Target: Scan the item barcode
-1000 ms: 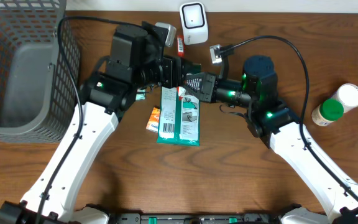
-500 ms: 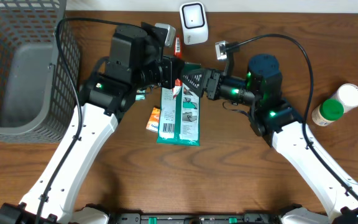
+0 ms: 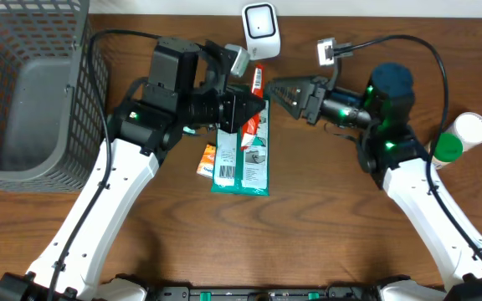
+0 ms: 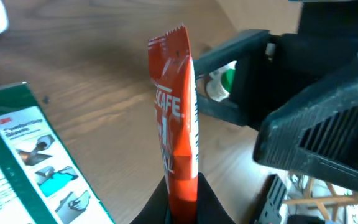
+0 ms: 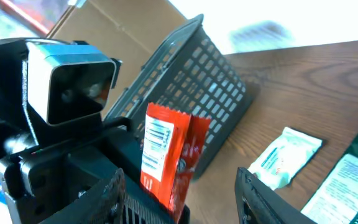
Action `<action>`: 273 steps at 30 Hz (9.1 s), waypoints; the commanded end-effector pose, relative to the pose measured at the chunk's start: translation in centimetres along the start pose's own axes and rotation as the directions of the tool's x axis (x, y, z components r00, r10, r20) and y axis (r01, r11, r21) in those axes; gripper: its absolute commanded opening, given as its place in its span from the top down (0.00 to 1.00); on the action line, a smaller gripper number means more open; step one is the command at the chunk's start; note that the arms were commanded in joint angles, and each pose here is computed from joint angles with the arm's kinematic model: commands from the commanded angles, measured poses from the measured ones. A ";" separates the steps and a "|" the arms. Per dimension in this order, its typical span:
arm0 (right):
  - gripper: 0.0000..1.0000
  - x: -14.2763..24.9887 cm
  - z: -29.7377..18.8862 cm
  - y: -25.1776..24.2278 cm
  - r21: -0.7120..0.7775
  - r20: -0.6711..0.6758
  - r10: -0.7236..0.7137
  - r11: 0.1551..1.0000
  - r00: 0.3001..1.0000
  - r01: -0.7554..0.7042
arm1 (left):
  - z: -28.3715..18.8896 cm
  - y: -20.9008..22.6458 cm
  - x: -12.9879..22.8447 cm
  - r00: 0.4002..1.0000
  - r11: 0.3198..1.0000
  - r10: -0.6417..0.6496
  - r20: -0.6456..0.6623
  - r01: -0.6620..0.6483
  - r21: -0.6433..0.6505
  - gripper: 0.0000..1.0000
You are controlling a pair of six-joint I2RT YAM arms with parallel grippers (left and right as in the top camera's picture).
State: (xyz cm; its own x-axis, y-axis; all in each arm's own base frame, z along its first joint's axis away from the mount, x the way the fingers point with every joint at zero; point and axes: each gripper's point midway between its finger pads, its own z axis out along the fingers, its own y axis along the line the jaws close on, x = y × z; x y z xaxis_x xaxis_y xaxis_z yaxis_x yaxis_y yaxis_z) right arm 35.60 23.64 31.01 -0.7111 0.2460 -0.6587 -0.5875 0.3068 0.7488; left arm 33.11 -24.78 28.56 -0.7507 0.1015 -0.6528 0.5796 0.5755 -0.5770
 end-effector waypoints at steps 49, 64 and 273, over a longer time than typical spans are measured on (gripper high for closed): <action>0.99 -2.3 -0.1 2.0 -0.033 0.089 -0.044 0.998 0.995 0.047 | 0.5 -0.6 2.4 0.996 0.999 -0.003 -0.086 0.006 0.035 0.58; 0.99 -3.3 -0.6 1.5 -0.010 0.127 -0.036 0.999 0.991 0.038 | 1.1 0.5 3.4 0.991 0.999 -0.041 -0.125 0.041 0.002 0.91; 0.20 17.2 -7.0 -22.1 0.730 -0.204 0.560 0.634 0.803 -0.256 | 12.6 20.5 16.5 0.907 0.783 -0.259 -0.331 -0.004 -0.622 0.86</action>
State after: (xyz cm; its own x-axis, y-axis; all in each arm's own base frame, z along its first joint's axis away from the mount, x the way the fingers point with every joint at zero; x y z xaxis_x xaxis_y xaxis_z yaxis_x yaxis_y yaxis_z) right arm 34.15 13.44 4.42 -0.9722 0.1826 -0.1464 0.0736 0.8325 0.5491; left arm 37.45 -20.78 0.48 -0.9327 0.1991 -0.3008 0.2506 0.9574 -0.1434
